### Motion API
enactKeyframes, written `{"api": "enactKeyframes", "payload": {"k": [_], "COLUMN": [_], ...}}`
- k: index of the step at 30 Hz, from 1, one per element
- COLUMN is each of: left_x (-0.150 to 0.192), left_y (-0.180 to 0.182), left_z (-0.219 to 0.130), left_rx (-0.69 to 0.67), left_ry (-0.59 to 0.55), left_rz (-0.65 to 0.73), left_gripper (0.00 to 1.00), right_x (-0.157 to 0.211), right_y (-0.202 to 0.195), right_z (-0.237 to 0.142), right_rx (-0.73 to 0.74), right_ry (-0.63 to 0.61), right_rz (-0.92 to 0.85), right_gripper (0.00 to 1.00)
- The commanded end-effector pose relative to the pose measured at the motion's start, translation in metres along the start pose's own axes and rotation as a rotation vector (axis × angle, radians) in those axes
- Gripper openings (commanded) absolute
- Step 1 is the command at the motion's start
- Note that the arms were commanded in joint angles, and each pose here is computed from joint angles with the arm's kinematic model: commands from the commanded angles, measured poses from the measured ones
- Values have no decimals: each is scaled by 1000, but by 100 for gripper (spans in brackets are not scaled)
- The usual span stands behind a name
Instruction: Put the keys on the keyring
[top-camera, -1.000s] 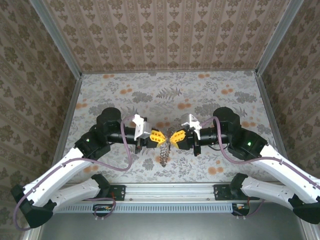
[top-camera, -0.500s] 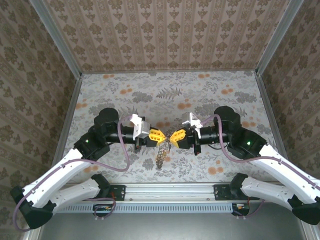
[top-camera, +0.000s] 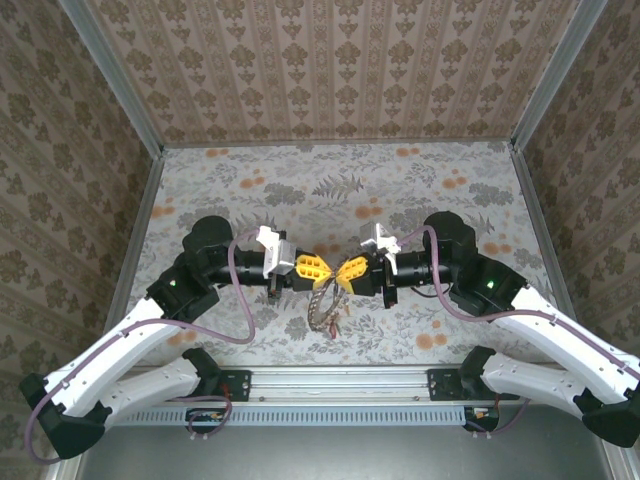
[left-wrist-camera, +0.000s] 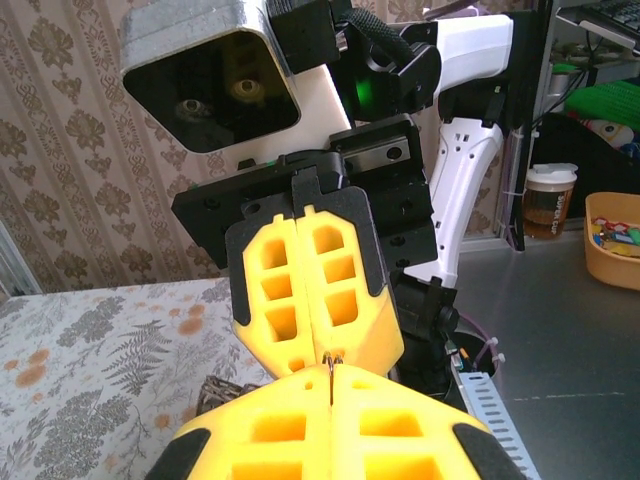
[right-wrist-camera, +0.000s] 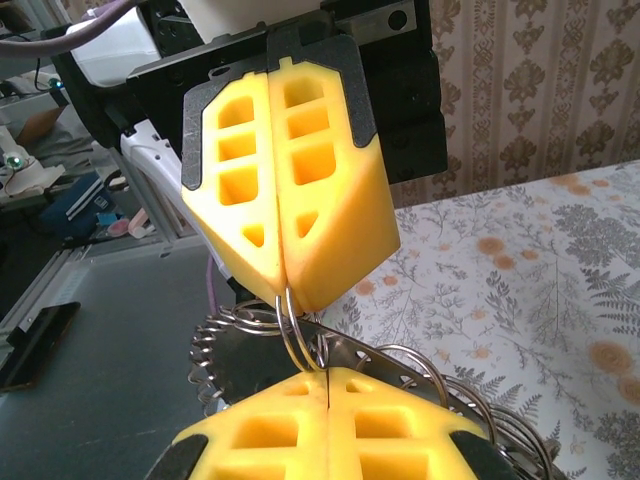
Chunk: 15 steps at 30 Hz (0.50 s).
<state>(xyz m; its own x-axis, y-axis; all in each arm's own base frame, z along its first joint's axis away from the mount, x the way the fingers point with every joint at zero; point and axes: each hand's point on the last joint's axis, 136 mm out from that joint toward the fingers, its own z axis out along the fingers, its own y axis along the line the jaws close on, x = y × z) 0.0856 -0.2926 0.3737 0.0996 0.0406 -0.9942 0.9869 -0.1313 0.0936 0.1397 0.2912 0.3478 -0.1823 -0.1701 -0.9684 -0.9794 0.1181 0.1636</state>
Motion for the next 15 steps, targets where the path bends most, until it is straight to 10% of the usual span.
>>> {"api": "enactKeyframes", "payload": {"k": [1,15], "left_x": [-25,-23], "left_y": [-12,-11], "left_z": [-3,-5], "left_rx": [50,44], "left_ry": [-82,-76], "left_rz": [67,65], "left_gripper": [0,0], "right_x": [2,-15], "right_y": [-9,-7], "right_z": [3,-41], "right_rx": [26,199], "right_ry": [3,-114], "right_rz": [26,-91], "right_gripper": [13,42]}}
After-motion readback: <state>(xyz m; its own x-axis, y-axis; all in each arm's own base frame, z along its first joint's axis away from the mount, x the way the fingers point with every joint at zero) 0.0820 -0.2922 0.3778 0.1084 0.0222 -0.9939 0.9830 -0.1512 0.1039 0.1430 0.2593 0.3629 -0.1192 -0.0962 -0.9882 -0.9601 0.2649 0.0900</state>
